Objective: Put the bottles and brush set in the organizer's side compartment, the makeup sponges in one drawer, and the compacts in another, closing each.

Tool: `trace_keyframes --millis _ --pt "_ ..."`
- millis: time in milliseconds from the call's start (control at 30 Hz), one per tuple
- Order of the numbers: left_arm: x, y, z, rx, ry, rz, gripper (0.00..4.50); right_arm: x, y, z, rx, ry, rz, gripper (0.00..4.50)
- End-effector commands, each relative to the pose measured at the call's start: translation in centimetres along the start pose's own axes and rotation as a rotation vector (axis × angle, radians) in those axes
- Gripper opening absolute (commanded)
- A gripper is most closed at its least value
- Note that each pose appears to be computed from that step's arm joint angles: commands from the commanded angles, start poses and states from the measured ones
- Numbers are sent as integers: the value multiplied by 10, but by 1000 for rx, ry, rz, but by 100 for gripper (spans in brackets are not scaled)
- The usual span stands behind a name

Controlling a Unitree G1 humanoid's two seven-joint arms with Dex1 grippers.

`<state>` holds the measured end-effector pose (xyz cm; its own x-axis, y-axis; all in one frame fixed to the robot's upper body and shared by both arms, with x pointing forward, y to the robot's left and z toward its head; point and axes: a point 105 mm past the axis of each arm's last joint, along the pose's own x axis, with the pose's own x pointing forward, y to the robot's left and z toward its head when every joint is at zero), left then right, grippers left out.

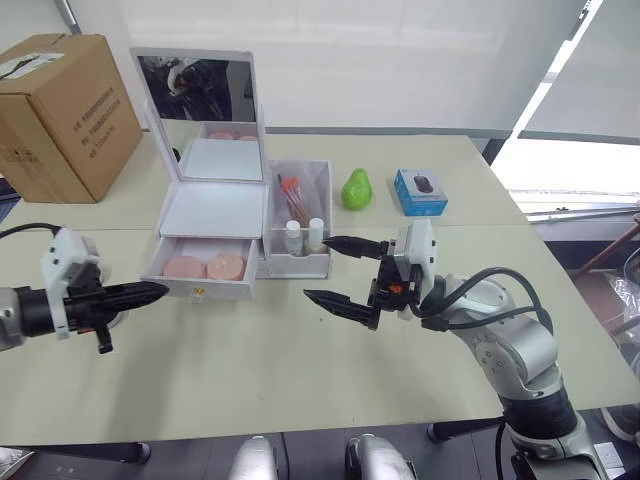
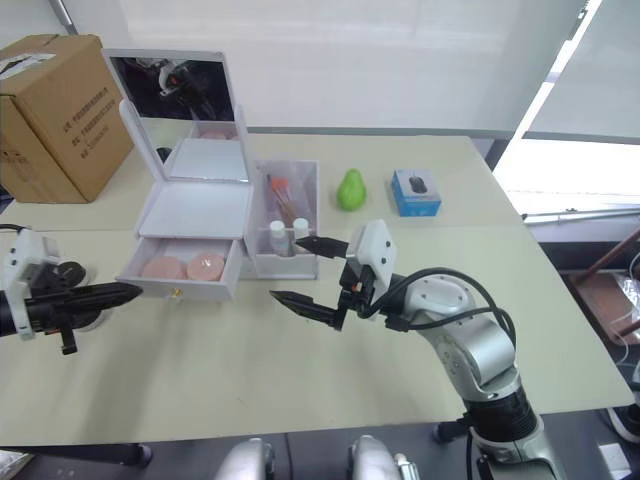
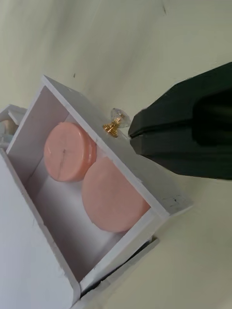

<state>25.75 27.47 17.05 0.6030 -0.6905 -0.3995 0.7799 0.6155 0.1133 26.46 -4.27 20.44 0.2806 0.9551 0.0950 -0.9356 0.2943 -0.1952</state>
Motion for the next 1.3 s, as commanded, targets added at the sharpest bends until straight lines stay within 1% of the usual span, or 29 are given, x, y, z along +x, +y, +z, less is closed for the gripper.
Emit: trace_keyframes --millis 33,167,300,367,567,667,833,967,1300 --pt "13 -1 6 65 -2 7 5 0 0 14 -57 -36 7 450" --pt "28 7 4 98 2 49 5 -1 -1 17 -70 -39 3 450" --pt "43 13 16 134 -57 82 5 -2 -1 18 -74 -38 2 450" --pt "51 13 19 152 -60 82 5 -2 -1 19 -72 -44 3 450" --pt "66 25 16 173 -59 135 5 -2 0 19 -71 -45 4 450" --pt "68 33 20 183 -81 172 5 -1 0 20 -72 -47 2 450" --pt "70 41 23 195 -85 201 5 -1 -1 21 -72 -53 -6 450" --pt "73 45 21 200 -72 217 5 0 -1 21 -73 -55 -6 450" --pt "69 52 23 197 -76 244 5 -1 0 21 -70 -51 -9 450"
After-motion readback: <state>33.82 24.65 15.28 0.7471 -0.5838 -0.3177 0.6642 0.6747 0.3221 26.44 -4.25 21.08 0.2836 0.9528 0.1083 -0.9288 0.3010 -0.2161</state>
